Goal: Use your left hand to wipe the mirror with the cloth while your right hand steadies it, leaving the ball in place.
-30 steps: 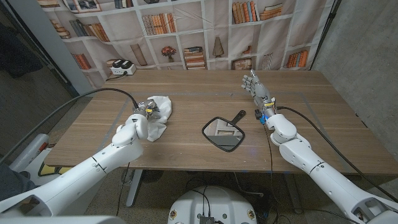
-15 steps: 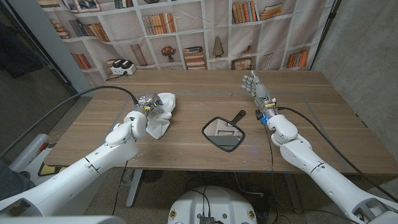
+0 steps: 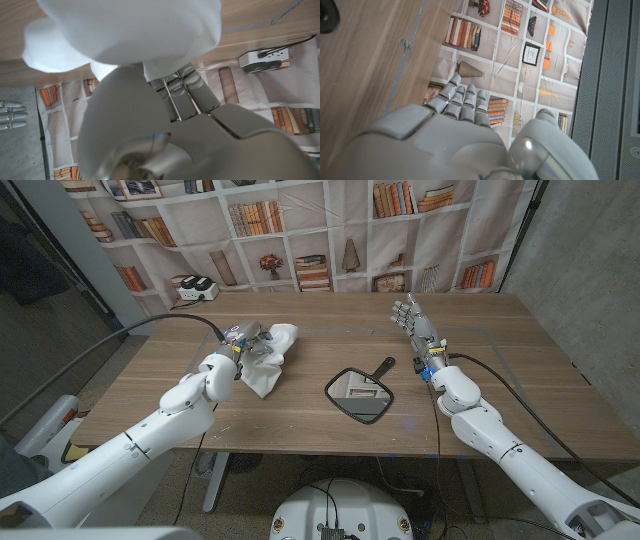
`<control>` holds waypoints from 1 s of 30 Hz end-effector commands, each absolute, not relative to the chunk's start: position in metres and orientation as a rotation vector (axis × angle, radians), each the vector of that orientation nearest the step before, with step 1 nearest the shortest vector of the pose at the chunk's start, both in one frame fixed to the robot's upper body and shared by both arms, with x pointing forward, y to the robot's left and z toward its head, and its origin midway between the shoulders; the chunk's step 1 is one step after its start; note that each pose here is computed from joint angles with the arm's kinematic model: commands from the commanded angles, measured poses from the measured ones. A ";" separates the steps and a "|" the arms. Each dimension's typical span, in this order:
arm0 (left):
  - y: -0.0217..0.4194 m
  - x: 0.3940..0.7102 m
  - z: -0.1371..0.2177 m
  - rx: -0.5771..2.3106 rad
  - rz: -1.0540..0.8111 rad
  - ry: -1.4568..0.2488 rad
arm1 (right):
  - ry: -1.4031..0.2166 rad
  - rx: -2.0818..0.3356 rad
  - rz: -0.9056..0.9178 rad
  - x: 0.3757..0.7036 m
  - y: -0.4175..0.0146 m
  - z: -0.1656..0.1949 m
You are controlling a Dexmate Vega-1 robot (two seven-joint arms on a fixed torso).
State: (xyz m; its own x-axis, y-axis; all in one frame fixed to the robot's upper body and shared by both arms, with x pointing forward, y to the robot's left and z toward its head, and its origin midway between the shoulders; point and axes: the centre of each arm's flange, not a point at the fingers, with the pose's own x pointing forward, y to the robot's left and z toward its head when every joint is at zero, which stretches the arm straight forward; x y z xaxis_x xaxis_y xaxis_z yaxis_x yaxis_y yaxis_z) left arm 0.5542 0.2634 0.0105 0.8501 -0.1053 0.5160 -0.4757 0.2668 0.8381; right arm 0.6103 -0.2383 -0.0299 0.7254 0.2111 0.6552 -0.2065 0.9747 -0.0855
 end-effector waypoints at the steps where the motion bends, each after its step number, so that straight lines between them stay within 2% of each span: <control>1: 0.246 0.536 0.025 1.269 0.235 -0.704 | -0.733 0.005 0.230 0.610 -0.244 -0.031; 11: 0.229 0.526 0.035 1.283 0.204 -0.821 | -0.737 -0.002 0.225 0.603 -0.248 -0.033; 30: 0.201 0.517 0.041 1.245 -0.007 -0.967 | -0.747 -0.055 0.241 0.578 -0.253 -0.041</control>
State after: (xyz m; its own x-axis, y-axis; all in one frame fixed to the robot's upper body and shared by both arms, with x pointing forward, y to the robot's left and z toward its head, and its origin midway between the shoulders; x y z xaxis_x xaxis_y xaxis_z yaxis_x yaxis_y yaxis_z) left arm 0.5241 0.2139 0.0395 0.6679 -0.4024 0.6260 -0.5258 0.3401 0.7796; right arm 0.5917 -0.2505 -0.0361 0.7120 0.2157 0.6682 -0.1973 0.9748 -0.1044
